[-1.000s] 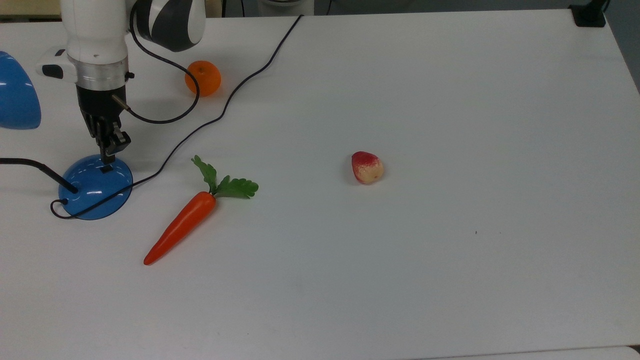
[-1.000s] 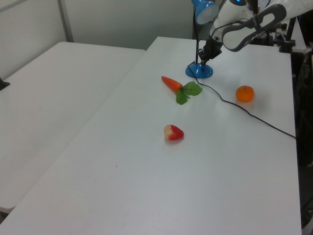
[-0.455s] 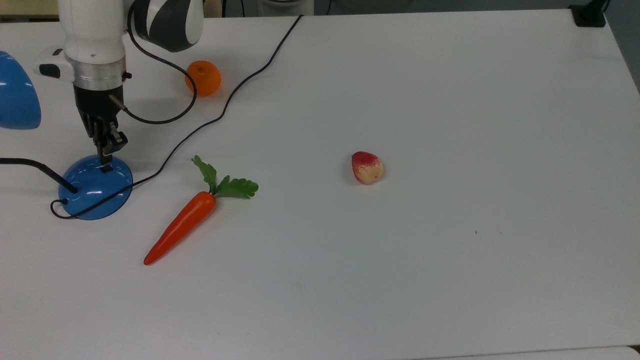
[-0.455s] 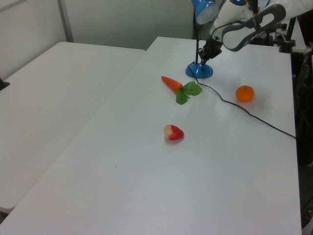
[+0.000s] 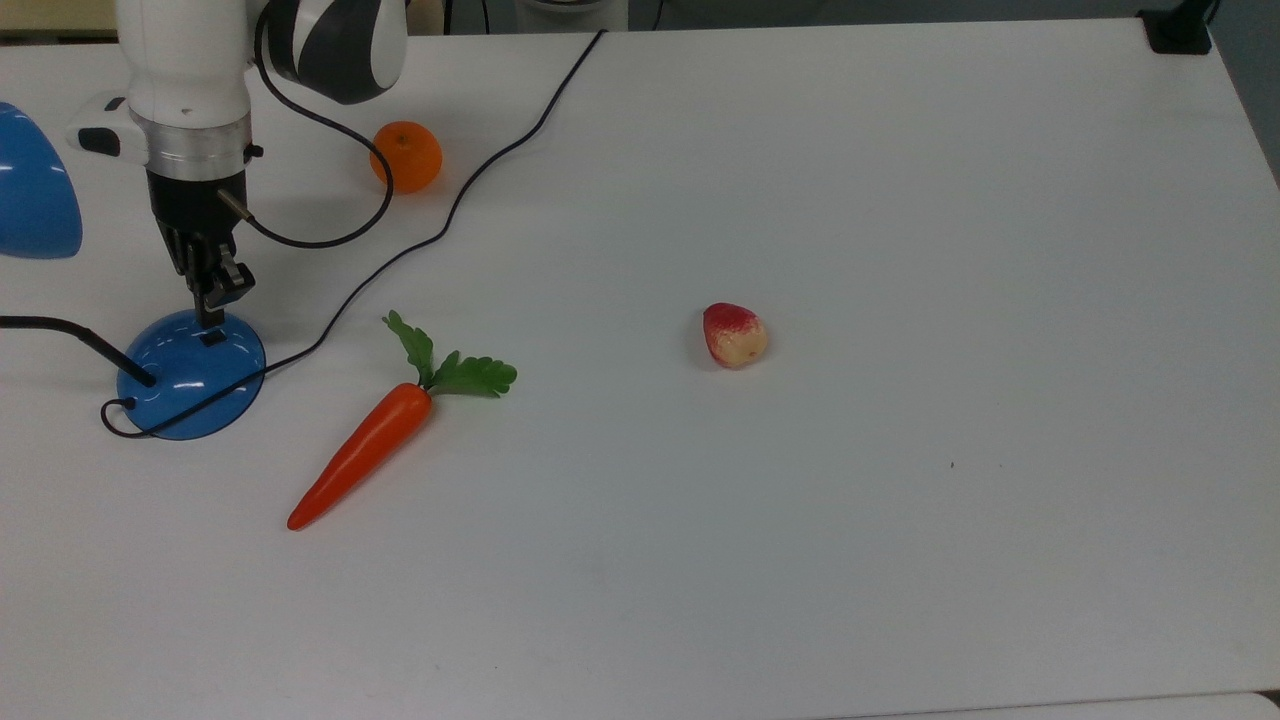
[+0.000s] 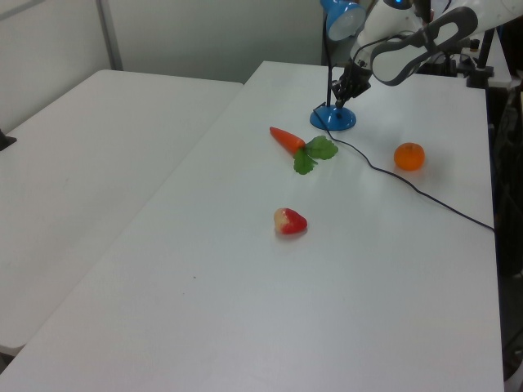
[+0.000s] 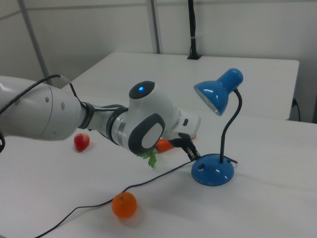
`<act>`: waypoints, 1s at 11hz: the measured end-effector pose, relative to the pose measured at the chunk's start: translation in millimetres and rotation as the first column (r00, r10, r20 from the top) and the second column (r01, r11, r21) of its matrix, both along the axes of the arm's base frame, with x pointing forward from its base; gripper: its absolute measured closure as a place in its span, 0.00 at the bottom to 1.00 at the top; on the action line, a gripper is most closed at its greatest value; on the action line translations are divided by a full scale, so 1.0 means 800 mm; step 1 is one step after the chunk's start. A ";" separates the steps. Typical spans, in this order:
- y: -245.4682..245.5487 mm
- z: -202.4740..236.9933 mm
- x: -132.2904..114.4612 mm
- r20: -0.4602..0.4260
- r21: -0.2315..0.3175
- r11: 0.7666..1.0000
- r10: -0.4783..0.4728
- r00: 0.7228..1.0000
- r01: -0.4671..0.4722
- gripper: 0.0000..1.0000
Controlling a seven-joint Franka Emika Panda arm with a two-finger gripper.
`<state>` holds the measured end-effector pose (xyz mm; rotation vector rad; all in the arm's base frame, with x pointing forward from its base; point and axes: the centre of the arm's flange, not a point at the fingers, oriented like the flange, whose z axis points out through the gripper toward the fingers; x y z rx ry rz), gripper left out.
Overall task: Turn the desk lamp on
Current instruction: 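Press down on the switch on the blue lamp base with the gripper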
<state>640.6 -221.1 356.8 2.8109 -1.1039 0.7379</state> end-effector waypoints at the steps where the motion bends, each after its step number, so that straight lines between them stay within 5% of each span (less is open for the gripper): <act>1: 0.000 0.000 0.000 0.000 0.000 1.000 0.000 1.000 0.000 0.98; 11: -0.008 -0.005 -0.003 -0.007 -0.001 1.000 -0.013 1.000 0.013 0.99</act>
